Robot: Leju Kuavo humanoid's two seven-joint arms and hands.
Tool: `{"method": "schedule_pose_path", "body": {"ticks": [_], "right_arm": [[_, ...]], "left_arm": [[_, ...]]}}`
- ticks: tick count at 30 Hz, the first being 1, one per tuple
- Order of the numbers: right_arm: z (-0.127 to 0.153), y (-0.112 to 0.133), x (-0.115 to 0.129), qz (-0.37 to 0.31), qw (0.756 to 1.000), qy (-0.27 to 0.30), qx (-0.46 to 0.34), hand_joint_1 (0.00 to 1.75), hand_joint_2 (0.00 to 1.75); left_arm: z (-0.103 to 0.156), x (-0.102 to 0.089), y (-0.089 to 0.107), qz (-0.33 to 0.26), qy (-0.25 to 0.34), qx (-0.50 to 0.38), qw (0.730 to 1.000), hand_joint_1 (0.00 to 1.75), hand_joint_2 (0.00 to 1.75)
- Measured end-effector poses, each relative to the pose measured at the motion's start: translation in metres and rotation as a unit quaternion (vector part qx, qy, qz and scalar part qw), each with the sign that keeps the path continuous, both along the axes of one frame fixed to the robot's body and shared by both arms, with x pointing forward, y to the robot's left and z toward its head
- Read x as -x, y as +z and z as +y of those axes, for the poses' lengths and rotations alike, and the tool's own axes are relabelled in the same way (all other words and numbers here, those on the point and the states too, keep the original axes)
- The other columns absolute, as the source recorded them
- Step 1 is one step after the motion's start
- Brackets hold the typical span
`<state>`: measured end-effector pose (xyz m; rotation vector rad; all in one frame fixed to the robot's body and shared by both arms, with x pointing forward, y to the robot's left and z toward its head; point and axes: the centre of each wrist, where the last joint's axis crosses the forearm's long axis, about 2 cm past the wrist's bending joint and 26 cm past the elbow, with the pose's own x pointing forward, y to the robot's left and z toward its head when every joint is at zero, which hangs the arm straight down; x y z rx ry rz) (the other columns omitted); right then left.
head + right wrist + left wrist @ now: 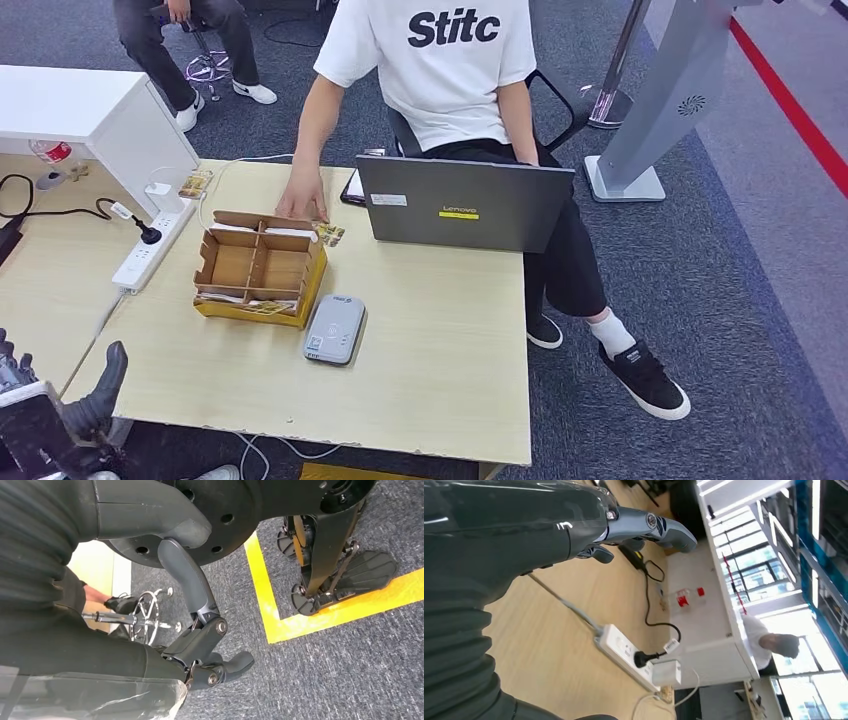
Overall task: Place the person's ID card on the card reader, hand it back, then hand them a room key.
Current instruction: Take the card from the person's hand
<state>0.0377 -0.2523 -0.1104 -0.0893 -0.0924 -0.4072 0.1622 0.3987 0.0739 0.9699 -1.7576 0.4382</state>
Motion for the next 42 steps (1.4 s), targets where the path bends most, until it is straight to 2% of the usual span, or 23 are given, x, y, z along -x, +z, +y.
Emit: {"method": "schedule_pose_path", "body": {"ticks": [8, 17, 26, 35, 37, 39, 41, 42], "right_arm": [[0.001, 0.0, -0.002, -0.004, 1.0, 0.027, -0.006, 0.0, 1.75], [0.003, 0.001, -0.005, -0.009, 0.998, 0.056, -0.01, 0.0, 1.75], [0.004, 0.001, -0.007, -0.015, 0.996, 0.086, -0.015, 0.0, 1.75], [0.005, 0.001, -0.01, -0.021, 0.994, 0.107, -0.019, 0.0, 1.75], [0.005, 0.001, -0.011, -0.022, 0.993, 0.111, -0.02, 0.0, 1.75], [0.005, 0.002, -0.012, -0.023, 0.993, 0.115, -0.021, 0.0, 1.75], [0.005, 0.002, -0.012, -0.024, 0.993, 0.118, -0.022, 0.0, 1.75], [0.005, 0.002, -0.012, -0.024, 0.992, 0.118, -0.022, 0.0, 1.75]], "left_arm": [[0.006, -0.048, 0.032, 0.029, -0.074, -0.122, 0.989, 0.0, 1.75], [0.01, -0.093, 0.06, 0.079, -0.116, -0.259, 0.956, 0.0, 1.75], [0.016, -0.127, 0.079, 0.138, -0.115, -0.396, 0.9, 0.0, 1.75], [0.028, -0.152, 0.088, 0.199, -0.084, -0.524, 0.824, 0.02, 1.75], [0.029, -0.157, 0.088, 0.21, -0.077, -0.548, 0.806, 0.73, 1.75], [0.029, -0.16, 0.088, 0.22, -0.073, -0.567, 0.79, 1.58, 1.75], [0.028, -0.162, 0.086, 0.227, -0.072, -0.577, 0.781, 1.75, 1.75], [0.028, -0.163, 0.085, 0.228, -0.073, -0.578, 0.78, 1.75, 1.75]]}}
